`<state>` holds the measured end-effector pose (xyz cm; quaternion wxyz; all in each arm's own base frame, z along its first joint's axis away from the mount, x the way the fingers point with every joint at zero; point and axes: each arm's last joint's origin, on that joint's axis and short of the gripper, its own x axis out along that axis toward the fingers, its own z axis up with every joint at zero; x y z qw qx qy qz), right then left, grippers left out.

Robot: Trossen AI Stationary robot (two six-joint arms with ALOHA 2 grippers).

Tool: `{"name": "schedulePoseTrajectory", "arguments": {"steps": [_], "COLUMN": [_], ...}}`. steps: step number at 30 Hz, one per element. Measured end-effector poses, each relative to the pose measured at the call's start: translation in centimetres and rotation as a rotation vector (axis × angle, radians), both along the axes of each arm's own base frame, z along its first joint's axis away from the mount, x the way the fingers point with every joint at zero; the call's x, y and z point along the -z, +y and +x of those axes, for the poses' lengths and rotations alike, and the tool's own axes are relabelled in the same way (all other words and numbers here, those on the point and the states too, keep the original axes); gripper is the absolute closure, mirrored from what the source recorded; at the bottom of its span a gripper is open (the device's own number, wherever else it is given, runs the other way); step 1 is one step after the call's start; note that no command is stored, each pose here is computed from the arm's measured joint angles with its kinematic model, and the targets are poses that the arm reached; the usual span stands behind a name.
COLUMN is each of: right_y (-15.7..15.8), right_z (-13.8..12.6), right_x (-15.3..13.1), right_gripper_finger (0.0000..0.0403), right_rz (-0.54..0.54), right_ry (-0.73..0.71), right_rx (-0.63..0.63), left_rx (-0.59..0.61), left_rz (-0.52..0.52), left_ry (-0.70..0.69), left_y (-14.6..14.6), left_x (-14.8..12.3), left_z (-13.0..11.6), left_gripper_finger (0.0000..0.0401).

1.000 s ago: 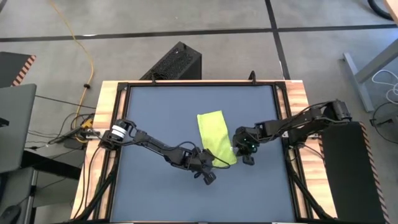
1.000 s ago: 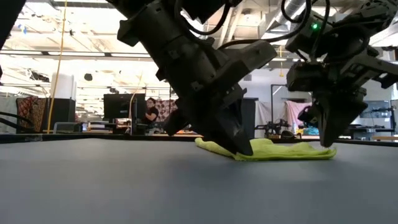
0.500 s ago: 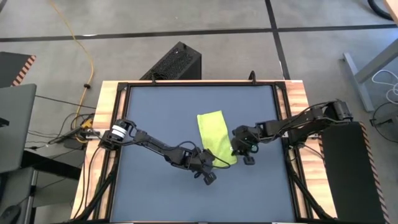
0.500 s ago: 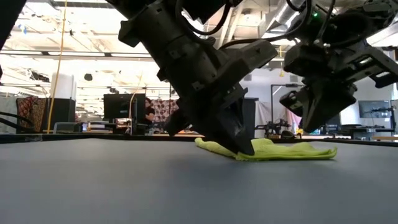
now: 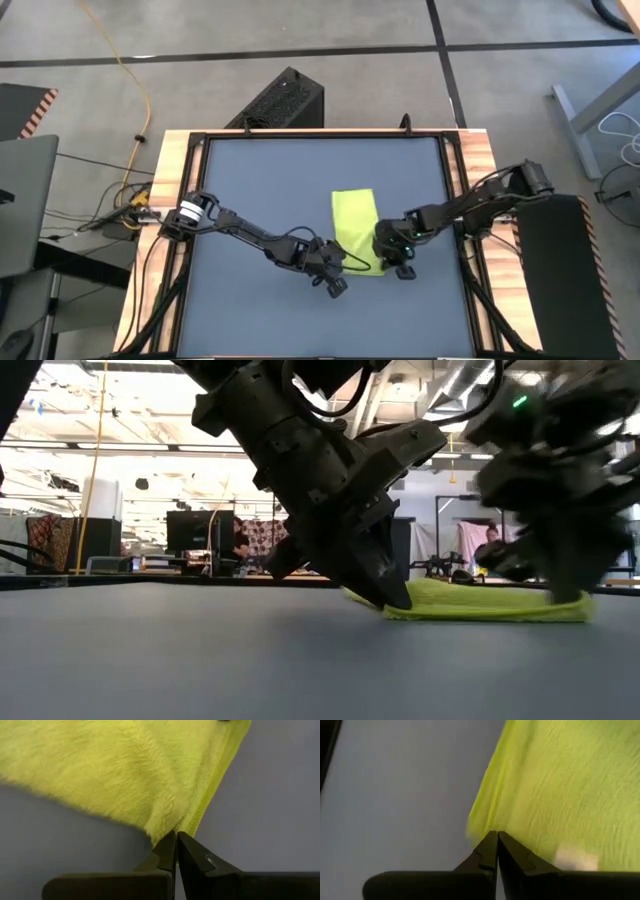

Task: Roll towel into tight, uniform cylinder
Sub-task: Roll the green towel

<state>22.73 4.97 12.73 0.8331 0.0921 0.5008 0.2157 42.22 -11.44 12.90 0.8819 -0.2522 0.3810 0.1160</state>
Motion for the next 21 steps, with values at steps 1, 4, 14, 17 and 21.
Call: {"name": "schedulePoseTrajectory", "arguments": {"steps": [1, 4, 14, 17, 21], "right_y": [0.2, 0.9, 4.2, 6.1, 8.1], "right_z": [-0.3, -0.4, 0.0, -0.6, -1.7], "right_x": [-0.4, -1.5, -3.7, -3.9, -4.1], "right_gripper_finger": [0.0363, 0.0363, 0.0363, 0.0363, 0.0362], "right_rz": [0.013, 0.043, 0.178, 0.175, 0.144], "right_ry": [0.008, -0.025, -0.155, -0.192, -0.241], "right_rx": [0.01, 0.076, 0.404, 0.434, 0.42], "left_rx": [0.013, 0.063, 0.343, 0.339, 0.335], "left_rz": [0.011, 0.048, 0.075, 0.102, 0.11], "left_ry": [0.006, 0.009, 0.026, 0.024, 0.041], "left_y": [0.0, 0.0, -2.6, -3.2, -3.7], "left_x": [0.0, 0.0, 0.1, 0.1, 0.2], "left_z": [0.0, 0.0, -0.9, -1.1, -1.4], "left_gripper_finger": [0.0401, 0.0401, 0.0401, 0.0401, 0.0396]}}
